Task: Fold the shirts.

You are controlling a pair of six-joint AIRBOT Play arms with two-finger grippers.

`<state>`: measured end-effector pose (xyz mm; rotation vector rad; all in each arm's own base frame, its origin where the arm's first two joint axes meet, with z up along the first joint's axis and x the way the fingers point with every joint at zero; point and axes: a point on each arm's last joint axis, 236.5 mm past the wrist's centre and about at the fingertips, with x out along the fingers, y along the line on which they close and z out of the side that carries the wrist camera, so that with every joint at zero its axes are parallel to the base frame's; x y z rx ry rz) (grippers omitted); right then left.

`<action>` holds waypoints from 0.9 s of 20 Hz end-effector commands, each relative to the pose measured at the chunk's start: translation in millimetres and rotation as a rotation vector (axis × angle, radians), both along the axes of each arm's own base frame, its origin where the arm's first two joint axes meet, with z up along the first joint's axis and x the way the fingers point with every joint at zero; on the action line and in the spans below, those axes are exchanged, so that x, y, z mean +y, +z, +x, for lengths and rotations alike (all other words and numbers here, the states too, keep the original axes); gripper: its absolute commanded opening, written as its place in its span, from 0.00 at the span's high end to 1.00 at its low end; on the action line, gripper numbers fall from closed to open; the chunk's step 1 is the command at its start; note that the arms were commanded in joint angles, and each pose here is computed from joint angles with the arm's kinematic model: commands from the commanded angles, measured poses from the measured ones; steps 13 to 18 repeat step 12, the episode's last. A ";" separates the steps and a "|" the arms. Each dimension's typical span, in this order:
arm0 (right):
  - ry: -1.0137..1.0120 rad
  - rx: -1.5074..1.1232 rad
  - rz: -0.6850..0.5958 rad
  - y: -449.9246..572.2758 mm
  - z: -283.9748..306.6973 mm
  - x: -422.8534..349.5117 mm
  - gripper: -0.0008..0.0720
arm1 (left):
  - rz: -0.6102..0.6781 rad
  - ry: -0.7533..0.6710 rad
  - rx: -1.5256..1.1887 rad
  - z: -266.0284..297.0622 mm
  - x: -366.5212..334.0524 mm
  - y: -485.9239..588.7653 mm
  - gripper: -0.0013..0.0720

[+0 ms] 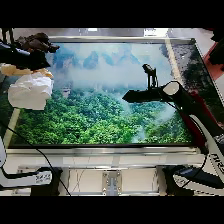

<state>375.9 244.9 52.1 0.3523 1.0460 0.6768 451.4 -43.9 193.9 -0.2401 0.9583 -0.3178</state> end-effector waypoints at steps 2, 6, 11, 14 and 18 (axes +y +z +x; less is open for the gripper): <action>0.022 0.027 0.012 -2.1 -9.7 11.5 0.43 | -0.001 0.003 0.007 -1.0 0.3 -0.8 0.95; 0.022 0.025 0.010 -2.3 -9.3 11.2 0.43 | -0.001 0.003 0.008 -1.0 0.4 -1.0 0.95; 0.022 0.025 0.010 -2.3 -9.2 11.1 0.43 | -0.001 0.003 0.008 -1.0 0.4 -1.0 0.95; 0.022 0.025 0.010 -2.3 -9.2 11.1 0.43 | -0.001 0.003 0.008 -1.0 0.4 -1.0 0.95; 0.022 0.025 0.010 -2.3 -9.2 11.1 0.43 | -0.001 0.003 0.008 -1.0 0.4 -1.0 0.95</action>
